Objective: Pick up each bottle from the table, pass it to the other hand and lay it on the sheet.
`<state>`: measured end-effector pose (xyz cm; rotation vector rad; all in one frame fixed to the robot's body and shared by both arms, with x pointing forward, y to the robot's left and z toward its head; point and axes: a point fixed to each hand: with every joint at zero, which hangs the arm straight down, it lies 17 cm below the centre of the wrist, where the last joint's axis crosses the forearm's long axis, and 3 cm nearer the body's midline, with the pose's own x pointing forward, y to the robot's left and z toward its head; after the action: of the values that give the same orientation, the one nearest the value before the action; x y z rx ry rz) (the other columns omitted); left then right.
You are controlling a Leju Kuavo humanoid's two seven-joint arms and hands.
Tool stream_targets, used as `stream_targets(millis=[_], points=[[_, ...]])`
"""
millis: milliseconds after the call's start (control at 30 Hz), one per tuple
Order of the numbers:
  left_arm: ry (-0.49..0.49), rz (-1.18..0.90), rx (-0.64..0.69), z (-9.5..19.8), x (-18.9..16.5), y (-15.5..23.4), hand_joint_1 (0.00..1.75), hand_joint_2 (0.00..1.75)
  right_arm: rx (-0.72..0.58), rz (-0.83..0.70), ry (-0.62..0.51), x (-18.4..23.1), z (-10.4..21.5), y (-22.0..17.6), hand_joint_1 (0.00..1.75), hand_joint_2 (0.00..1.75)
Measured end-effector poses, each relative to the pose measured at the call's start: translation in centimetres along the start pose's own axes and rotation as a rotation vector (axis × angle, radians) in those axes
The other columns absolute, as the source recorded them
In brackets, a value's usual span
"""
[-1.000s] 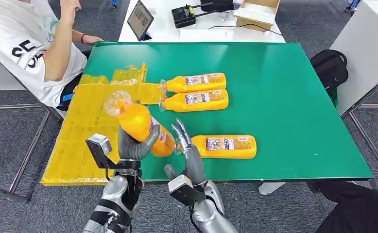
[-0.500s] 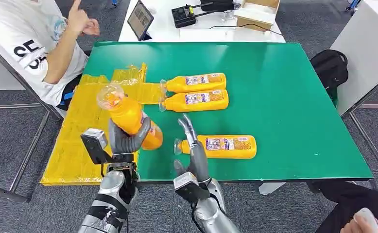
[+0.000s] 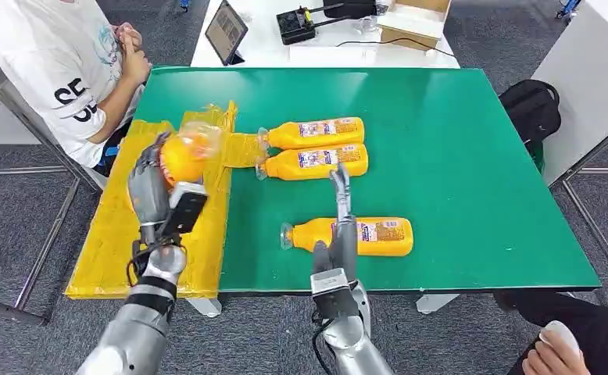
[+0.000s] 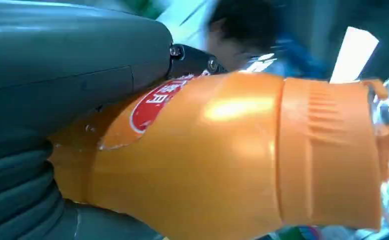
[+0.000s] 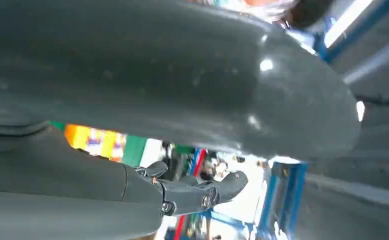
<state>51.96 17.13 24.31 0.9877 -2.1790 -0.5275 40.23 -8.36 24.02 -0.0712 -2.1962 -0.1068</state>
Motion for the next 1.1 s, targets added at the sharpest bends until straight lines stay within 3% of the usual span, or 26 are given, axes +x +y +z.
stream_targets(millis=[267, 533, 1000, 1100], points=[[0.097, -0.196, -0.086, 0.6, -6.3, 0.3, 1.75, 1.75, -0.042, -0.012, -0.037, 1.7, -0.6, -0.9, 0.00, 0.00], [0.197, -0.293, -0.185, 1.7, -8.9, -1.3, 1.75, 1.75, -0.069, -0.031, -0.046, 2.4, -0.9, -1.4, 0.00, 0.00], [0.231, -0.304, -0.278, 3.2, -10.8, -3.2, 1.75, 1.75, -0.049, -0.045, -0.045, 2.4, -0.8, -1.1, 0.00, 0.00], [0.275, -0.331, -0.332, 4.2, -12.1, -4.0, 1.75, 1.75, -0.034, -0.056, -0.044, 2.4, -0.7, -0.8, 0.00, 0.00]])
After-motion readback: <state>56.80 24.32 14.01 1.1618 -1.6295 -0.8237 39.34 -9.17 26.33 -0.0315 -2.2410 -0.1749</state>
